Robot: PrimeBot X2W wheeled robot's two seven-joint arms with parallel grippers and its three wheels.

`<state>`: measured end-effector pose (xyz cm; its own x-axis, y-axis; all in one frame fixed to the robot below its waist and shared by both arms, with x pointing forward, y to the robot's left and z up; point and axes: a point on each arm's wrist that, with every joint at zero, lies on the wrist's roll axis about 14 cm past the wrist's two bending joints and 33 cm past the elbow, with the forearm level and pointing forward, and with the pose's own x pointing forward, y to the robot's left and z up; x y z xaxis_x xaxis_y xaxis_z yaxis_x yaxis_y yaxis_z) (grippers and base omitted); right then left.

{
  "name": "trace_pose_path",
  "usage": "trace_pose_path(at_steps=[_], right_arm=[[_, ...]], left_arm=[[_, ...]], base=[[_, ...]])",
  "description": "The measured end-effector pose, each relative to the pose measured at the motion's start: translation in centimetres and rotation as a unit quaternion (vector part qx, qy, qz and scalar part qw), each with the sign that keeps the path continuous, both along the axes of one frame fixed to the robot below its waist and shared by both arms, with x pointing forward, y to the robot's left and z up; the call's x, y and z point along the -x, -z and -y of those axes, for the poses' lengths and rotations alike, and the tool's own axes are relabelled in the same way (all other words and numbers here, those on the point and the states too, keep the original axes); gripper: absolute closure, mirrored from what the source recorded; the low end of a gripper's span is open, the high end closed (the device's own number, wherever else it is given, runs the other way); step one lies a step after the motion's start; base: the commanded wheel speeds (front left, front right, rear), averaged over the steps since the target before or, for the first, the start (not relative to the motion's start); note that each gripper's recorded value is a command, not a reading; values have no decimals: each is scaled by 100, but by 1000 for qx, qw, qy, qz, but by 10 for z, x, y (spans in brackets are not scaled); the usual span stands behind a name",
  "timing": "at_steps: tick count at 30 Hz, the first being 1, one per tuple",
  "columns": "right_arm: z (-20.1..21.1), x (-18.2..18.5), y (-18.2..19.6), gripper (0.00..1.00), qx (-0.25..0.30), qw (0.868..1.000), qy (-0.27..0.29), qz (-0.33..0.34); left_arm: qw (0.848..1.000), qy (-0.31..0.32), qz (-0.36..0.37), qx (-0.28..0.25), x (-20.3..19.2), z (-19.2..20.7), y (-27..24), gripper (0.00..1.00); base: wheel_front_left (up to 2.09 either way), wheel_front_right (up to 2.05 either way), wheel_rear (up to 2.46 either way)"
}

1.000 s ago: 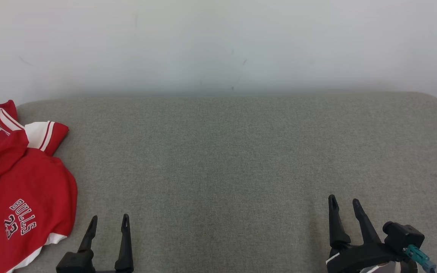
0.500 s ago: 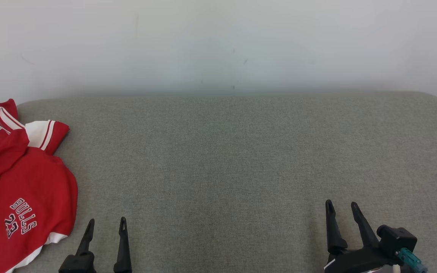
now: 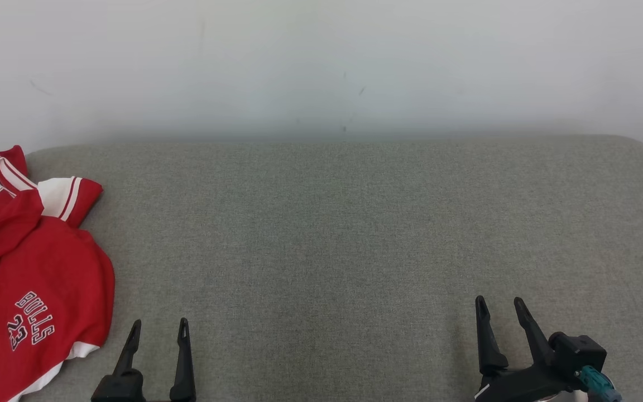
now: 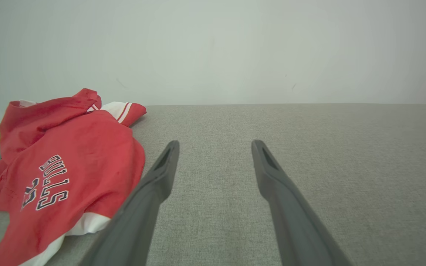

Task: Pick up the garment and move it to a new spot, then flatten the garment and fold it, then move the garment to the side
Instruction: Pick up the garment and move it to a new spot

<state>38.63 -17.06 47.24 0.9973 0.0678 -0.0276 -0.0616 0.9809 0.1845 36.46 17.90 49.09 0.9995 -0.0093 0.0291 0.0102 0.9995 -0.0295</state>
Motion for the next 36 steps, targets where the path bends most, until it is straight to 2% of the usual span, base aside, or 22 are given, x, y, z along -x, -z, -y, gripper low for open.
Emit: trace_pose_path(at_steps=[12,18,29,33,36], right_arm=[[-4,-3,2,0,5,1000,-7,-2],[-23,-9,1,0,8,999,-34,-1],[-92,-22,3,0,6,992,-129,-4],[-128,-25,2,0,4,984,-178,-3],[-167,-23,-1,0,4,973,-232,1]], left_arm=[[1000,-11,-5,2,2,-5,3,0],[999,-34,-5,0,9,-20,3,0],[991,-136,-7,-4,58,-82,4,0],[983,-185,-9,-7,86,-110,5,0],[970,-244,-8,-5,115,-139,5,0]], base=[[0,0,0],[0,0,0],[0,0,0],[0,0,0],[0,0,0]])
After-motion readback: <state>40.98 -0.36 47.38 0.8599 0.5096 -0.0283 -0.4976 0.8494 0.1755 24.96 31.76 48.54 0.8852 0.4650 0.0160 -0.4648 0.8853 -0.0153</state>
